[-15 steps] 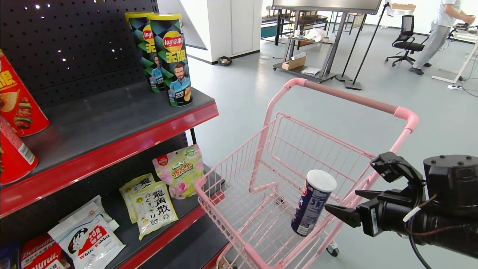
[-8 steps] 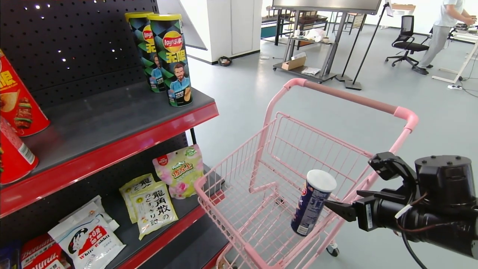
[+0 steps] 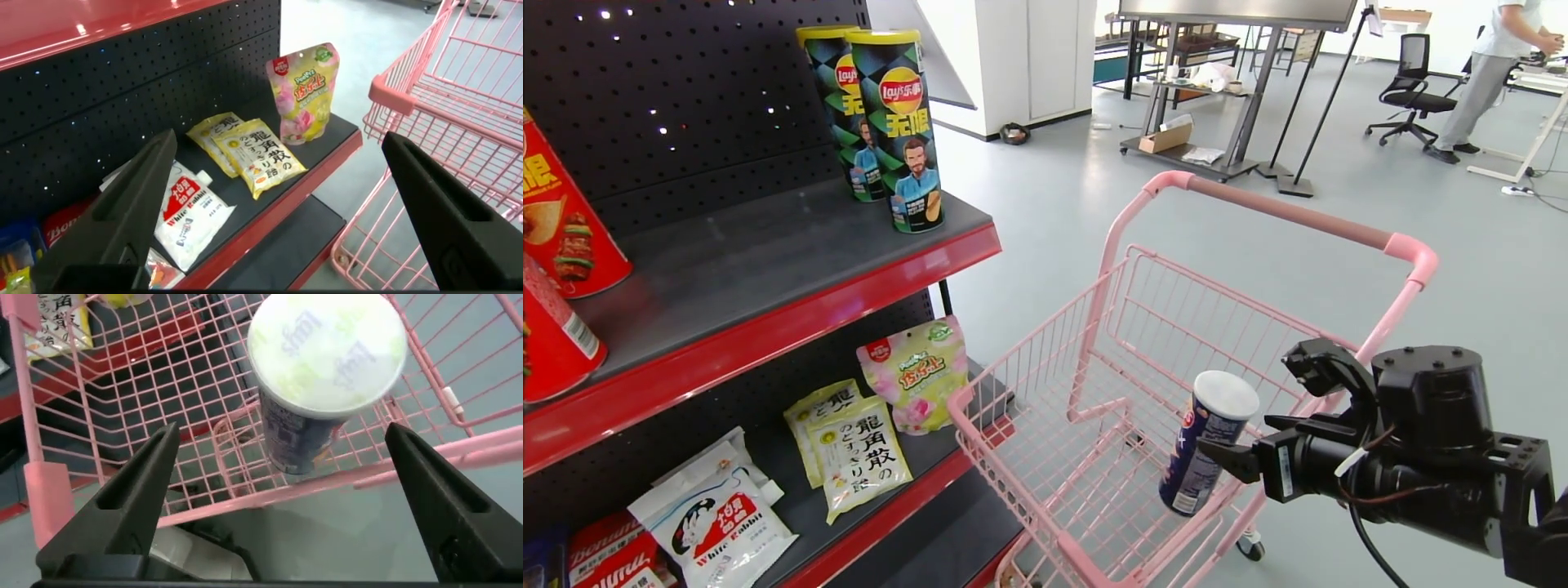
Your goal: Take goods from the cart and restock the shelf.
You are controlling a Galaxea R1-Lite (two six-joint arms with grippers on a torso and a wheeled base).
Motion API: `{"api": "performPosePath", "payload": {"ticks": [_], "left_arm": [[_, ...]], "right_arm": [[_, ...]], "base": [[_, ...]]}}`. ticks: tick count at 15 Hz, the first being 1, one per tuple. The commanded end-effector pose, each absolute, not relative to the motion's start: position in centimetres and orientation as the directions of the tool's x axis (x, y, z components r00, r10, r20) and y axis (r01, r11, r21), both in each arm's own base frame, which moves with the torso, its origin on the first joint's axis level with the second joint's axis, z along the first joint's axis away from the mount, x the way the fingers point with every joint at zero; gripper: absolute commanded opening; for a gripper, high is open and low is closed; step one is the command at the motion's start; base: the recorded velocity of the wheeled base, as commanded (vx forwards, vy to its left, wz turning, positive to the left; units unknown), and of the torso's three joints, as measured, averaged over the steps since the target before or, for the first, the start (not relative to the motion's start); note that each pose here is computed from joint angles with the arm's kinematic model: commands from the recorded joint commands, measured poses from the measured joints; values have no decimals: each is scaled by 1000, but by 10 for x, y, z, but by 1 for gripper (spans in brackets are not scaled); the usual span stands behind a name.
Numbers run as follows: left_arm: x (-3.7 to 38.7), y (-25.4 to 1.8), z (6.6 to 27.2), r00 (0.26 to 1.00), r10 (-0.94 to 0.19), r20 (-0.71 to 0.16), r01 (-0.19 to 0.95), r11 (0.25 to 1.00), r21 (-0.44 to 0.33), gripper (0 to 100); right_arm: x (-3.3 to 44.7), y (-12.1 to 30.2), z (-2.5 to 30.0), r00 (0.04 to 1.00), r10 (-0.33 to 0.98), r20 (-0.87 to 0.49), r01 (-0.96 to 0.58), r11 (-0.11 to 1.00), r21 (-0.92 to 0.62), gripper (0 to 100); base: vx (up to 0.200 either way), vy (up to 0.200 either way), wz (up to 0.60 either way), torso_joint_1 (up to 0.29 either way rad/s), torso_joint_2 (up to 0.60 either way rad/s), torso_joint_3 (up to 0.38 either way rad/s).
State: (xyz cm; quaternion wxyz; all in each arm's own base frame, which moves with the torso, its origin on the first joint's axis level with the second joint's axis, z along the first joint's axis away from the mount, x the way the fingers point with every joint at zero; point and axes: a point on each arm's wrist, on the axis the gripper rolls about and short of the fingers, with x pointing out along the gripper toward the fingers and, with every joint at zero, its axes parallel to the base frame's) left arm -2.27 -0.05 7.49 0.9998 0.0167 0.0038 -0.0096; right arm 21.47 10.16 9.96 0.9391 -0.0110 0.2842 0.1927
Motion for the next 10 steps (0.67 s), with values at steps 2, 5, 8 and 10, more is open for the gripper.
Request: {"api": "performPosePath", "payload": {"ticks": [2, 5, 8, 10], "left_arm": [[-23, 0, 75, 1000, -18, -6, 19, 999, 34, 100], [-23, 0, 75, 1000, -20, -8, 20, 999, 34, 100], [-23, -1, 75, 1000, -20, -8, 20, 999, 32, 100], [-23, 0, 75, 1000, -21, -8, 22, 999, 32, 100]], "right_arm": [[223, 106, 83, 748, 350, -564, -368, 926, 86, 100], [227, 107, 79, 743, 343, -575, -363, 928, 85, 100], [234, 107, 78, 749, 336, -571, -353, 932, 86, 100], [243, 107, 78, 759, 330, -562, -343, 935, 85, 100]], "base": [[0, 0, 0, 0, 0, 0], [0, 0, 0, 0, 0, 0], [0, 0, 0, 0, 0, 0], [0, 0, 0, 0, 0, 0]]}}
